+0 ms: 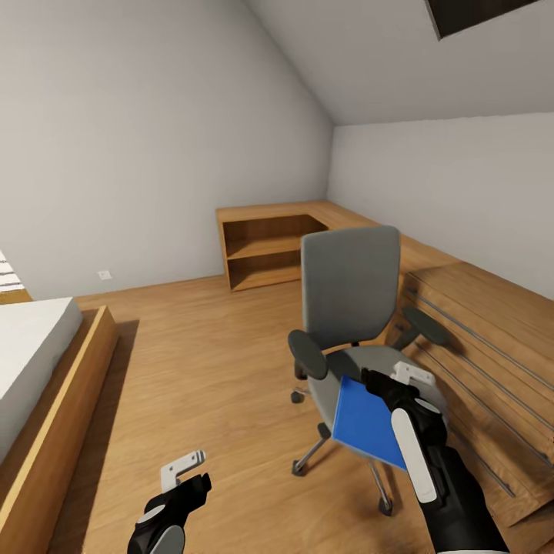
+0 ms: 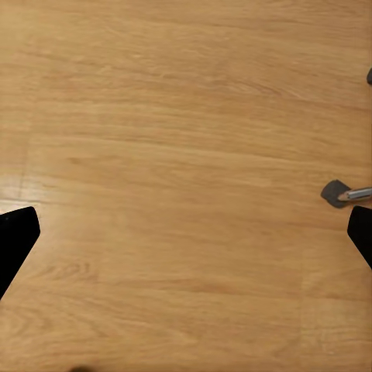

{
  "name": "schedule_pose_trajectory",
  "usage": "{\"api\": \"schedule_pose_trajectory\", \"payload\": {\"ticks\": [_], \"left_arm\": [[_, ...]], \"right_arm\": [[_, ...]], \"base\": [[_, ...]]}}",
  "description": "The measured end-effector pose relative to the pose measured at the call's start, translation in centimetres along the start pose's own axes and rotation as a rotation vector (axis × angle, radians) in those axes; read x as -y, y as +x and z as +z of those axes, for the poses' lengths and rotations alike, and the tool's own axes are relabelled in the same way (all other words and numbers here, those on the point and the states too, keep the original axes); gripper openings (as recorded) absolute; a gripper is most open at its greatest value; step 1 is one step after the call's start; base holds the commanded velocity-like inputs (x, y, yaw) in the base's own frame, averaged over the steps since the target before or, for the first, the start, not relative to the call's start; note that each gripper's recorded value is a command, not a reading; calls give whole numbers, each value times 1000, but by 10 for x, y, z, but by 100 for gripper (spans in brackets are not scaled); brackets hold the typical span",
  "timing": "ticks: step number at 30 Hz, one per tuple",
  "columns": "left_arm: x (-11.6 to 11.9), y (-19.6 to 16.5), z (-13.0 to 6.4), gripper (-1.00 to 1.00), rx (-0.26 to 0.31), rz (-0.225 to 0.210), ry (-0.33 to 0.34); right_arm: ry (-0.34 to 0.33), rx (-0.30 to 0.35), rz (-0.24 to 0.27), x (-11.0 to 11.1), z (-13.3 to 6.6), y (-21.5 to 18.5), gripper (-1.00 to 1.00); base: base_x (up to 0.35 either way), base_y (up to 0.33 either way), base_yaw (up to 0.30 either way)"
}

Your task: In the bedroom, organize the workspace by keeping the computer under the desk, ensuring the monitor is on the desk, placing the keyboard on the desk next to the monitor, placing the mouse on the desk next to the keyboard, moving the folder from the swivel chair onto the desk next to the mouse, stacking the notebook on top of the folder with the pen on top of the notebook, and positioning the swivel chair next to the desk.

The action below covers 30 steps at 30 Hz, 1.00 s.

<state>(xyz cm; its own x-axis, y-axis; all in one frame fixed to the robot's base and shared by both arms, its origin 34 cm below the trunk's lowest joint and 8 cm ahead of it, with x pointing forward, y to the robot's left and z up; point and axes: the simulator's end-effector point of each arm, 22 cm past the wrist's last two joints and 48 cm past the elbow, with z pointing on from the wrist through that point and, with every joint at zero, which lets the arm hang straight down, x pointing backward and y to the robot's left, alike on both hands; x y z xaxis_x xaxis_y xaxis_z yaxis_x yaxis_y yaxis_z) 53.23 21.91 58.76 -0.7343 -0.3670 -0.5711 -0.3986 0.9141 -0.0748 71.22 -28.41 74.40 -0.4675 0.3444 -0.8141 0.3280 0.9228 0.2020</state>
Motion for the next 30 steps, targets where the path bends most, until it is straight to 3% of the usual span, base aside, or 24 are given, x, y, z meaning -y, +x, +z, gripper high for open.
{"api": "schedule_pose_trajectory", "payload": {"ticks": [4,6,12,23,24,30], "left_arm": [[0,-2,0,100,6,-4,1],[3,-8,-3,100,25,-22,9],[11,-28,-12,100,81,-70,36],[-6,-28,7,100,103,-119,10],[-7,-28,8,100,104,-123,8],[-12,-22,18,100,106,-130,4]], "right_arm": [[-9,-7,21,-1,0,1,100],[-18,-18,56,1,1,3,100],[-22,-51,188,20,5,6,100],[-53,-150,479,56,20,42,100],[-66,-187,523,62,19,50,100],[-138,-353,656,53,26,104,100]], "base": [[-3,2,-209],[-1,1,-260],[0,0,-279],[0,0,-294],[0,0,-296],[-141,2,-297]]}}
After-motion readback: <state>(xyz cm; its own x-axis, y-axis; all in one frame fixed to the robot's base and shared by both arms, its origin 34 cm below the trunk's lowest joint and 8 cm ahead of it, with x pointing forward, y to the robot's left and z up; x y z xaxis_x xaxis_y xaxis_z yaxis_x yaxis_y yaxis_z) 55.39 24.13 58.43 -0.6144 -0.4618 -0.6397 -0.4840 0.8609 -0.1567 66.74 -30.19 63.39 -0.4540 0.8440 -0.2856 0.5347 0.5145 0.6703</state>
